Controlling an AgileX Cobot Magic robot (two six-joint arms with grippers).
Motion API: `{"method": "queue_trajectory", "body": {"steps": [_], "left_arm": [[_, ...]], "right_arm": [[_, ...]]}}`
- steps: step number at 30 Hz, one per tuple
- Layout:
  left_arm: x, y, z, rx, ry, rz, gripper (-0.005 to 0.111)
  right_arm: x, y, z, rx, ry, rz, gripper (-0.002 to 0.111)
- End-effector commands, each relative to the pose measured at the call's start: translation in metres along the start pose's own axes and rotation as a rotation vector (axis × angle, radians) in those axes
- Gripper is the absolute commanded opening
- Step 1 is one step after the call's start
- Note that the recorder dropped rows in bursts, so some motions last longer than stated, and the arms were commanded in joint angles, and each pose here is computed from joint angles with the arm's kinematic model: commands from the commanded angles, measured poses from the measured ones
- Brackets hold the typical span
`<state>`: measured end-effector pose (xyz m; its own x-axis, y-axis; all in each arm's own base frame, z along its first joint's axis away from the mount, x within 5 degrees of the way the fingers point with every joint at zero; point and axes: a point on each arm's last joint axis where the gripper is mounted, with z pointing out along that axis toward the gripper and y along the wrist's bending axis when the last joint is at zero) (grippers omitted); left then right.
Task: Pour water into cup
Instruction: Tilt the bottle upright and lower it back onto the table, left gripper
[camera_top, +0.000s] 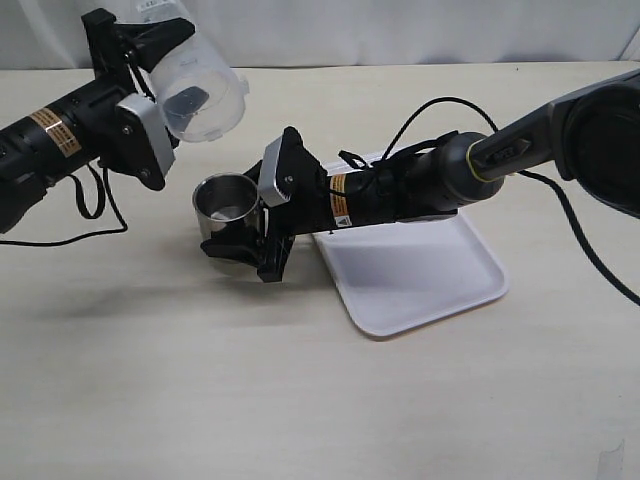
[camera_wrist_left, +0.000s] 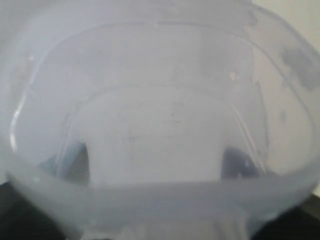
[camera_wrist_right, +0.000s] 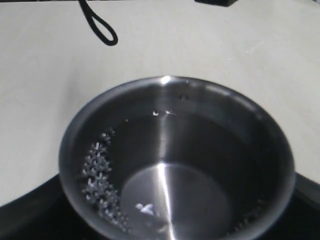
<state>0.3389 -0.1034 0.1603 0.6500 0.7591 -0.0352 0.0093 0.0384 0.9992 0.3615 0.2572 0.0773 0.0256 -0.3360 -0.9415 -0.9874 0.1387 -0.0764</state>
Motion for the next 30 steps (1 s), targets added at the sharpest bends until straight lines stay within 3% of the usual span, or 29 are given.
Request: {"method": "queue_trajectory", "body": {"steps": [1, 5, 9, 15, 23, 30], "left_arm": [[-0.001, 0.006, 0.002, -0.033, -0.007, -0.359, 0.000], [0.008, 0.004, 0.002, -0.040, 0.092, -0.700, 0.000], [0.027, -0.005, -0.003, -0.088, 0.329, -1.104, 0.000], [0.044, -0.015, -0.013, -0.126, 0.509, -1.394, 0.000], [0.040, -0.026, -0.011, -0.084, 0.473, -1.537, 0.000], [0.041, -0.041, -0.009, -0.128, 0.429, -1.612, 0.000]], "right_arm": [[-0.010, -0.003, -0.003, 0.012, -0.046, -0.002, 0.004], [-0.010, -0.003, -0.003, 0.012, -0.046, -0.002, 0.004], [-0.010, -0.003, -0.003, 0.018, -0.050, 0.003, 0.004], [-0.012, -0.007, -0.003, 0.060, -0.075, 0.030, 0.004], [-0.015, -0.011, -0.004, 0.092, -0.093, 0.034, 0.004], [-0.024, -0.014, -0.009, 0.119, -0.080, 0.017, 0.004]]}}
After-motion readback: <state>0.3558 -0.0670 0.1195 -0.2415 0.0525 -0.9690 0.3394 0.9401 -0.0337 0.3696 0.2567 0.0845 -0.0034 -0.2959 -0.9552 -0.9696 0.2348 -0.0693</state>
